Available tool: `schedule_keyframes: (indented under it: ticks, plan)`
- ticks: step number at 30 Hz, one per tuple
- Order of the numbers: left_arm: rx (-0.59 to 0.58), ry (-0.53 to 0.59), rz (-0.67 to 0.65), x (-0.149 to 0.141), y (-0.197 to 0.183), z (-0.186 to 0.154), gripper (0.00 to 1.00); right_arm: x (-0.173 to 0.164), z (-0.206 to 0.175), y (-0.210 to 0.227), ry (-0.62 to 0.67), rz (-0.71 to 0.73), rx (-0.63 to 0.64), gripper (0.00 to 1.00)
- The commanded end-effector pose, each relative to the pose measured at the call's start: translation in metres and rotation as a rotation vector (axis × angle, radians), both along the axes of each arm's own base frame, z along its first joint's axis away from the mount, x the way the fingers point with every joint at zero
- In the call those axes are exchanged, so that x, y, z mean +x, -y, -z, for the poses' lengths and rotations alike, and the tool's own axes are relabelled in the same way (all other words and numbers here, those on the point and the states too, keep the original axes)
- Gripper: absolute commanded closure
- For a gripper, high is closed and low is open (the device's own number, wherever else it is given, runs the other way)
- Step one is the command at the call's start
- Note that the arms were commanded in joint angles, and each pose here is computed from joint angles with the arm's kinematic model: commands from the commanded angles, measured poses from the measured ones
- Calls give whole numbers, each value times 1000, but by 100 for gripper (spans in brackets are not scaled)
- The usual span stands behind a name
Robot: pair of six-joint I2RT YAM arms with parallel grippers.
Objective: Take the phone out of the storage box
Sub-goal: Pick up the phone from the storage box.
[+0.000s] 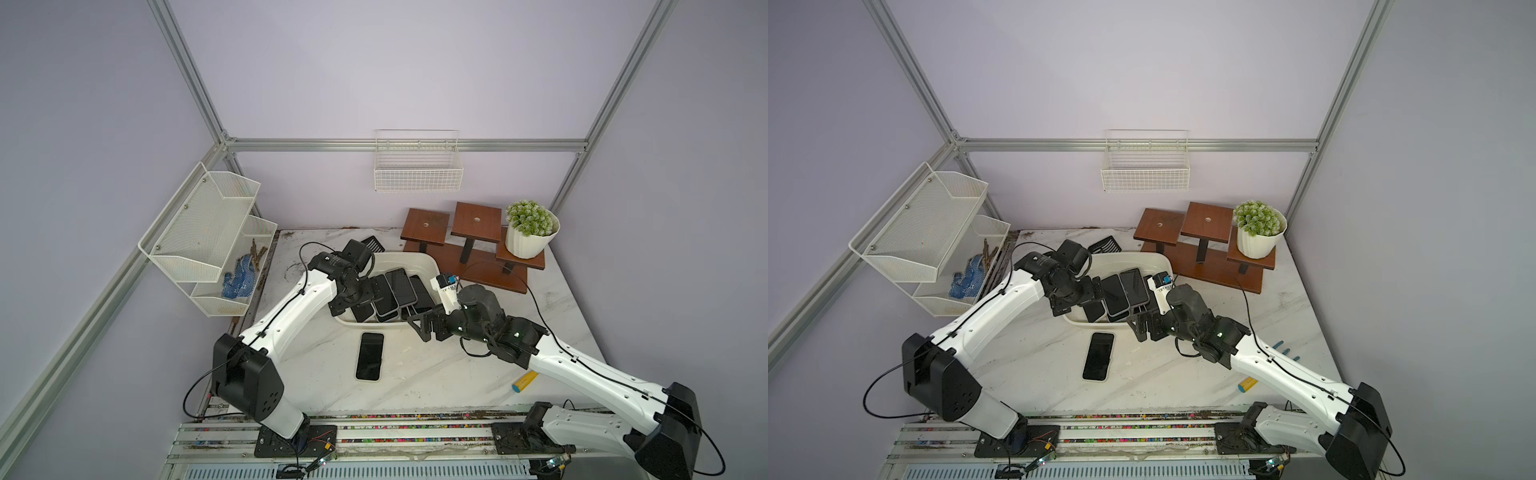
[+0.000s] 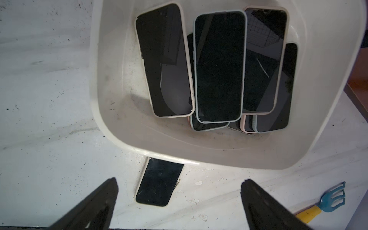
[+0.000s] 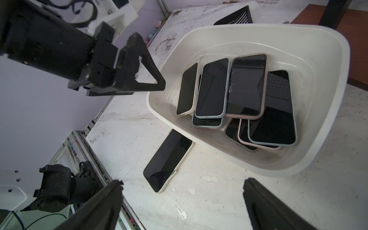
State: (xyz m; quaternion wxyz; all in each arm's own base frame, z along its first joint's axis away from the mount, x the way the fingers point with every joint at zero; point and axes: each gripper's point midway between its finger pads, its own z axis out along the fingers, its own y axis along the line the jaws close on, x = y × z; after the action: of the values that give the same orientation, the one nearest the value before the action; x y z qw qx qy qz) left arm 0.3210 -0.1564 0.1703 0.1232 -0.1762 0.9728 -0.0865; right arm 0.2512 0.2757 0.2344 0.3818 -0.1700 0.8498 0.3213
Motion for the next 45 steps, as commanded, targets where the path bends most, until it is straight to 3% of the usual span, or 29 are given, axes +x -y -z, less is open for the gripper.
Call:
schedule_keyframes:
  ticks: [1,8,15,21,23,26,29,35,45]
  plan:
    - [-82,-19,-43,12,14,-2,0,2,-10,10,7,41,16,0]
    - [-95,-58,-84,28,15,26,0,6,8,23,-50,79,-7,0]
    - [-144,-47,-35,48,30,34,0,16,21,20,-180,68,40,0]
    - [-156,-26,7,76,27,35,2,11,31,-14,-399,-93,137,10]
    - [-159,-29,14,86,20,39,4,10,36,-28,-490,-140,174,17]
    - [-162,-28,20,99,11,45,7,14,46,-43,-606,-153,218,29]
    - [-178,-32,44,111,9,51,9,24,64,-52,-686,-115,240,32]
    - [-215,-34,88,132,13,61,10,45,87,-63,-761,-29,265,42]
    - [-279,-36,115,153,16,72,13,83,107,-77,-768,51,248,45]
